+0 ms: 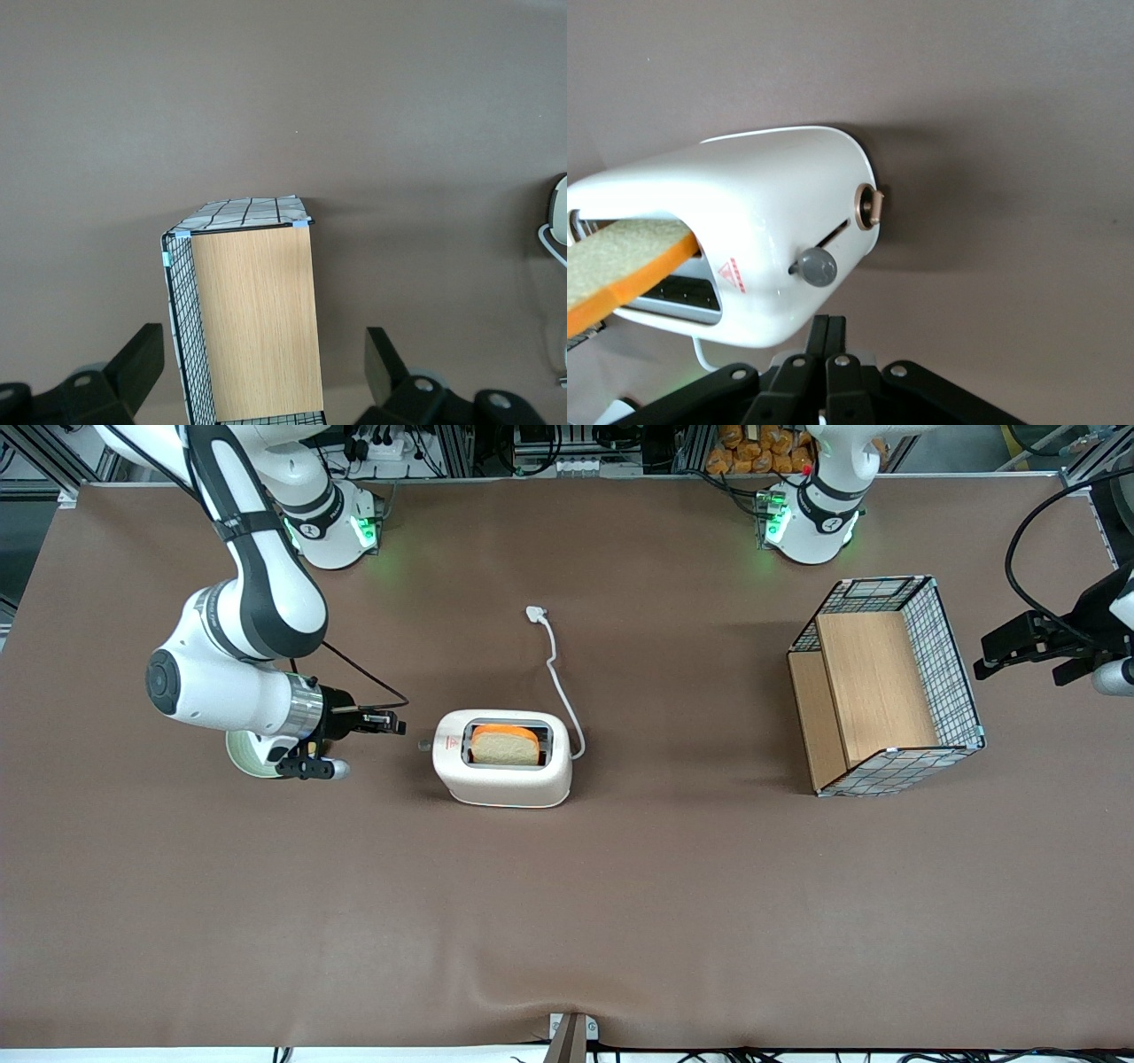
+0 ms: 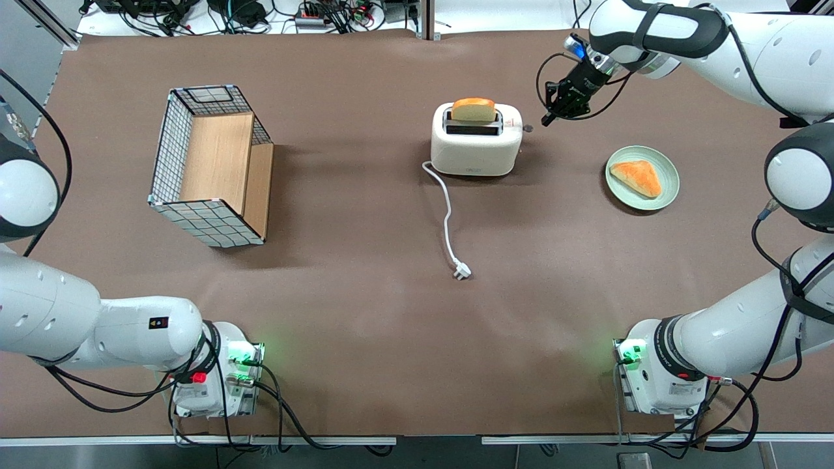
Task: Press toaster button with right arm
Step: 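Bring the right gripper to the lever on the white toaster's side, then push the toaster lever down with the right gripper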
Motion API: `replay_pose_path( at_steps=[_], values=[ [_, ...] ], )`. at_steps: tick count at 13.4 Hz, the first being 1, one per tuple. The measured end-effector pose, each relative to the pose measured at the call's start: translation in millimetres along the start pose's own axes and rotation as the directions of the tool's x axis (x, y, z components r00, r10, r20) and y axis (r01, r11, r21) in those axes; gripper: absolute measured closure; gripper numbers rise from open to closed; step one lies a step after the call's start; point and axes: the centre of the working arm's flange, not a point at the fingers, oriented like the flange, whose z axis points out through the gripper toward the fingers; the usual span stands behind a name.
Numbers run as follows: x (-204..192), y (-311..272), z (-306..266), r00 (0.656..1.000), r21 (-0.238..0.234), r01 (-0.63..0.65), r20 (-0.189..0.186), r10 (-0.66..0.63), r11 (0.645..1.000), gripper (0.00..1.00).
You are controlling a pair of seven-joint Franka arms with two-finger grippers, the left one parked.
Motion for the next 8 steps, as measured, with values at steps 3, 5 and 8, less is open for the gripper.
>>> replay_pose_path(
  at_steps=[3,5,8],
  values=[
    [4,0,12,1.0,0.001,-0.009,-0.01,0.009,1.0,0.99],
    [5,-3,17,1.0,0.015,-0.015,-0.019,0.016,1.0,0.99],
    [3,-10,24,1.0,0.021,-0.012,-0.023,0.013,1.0,0.99]
  ],
)
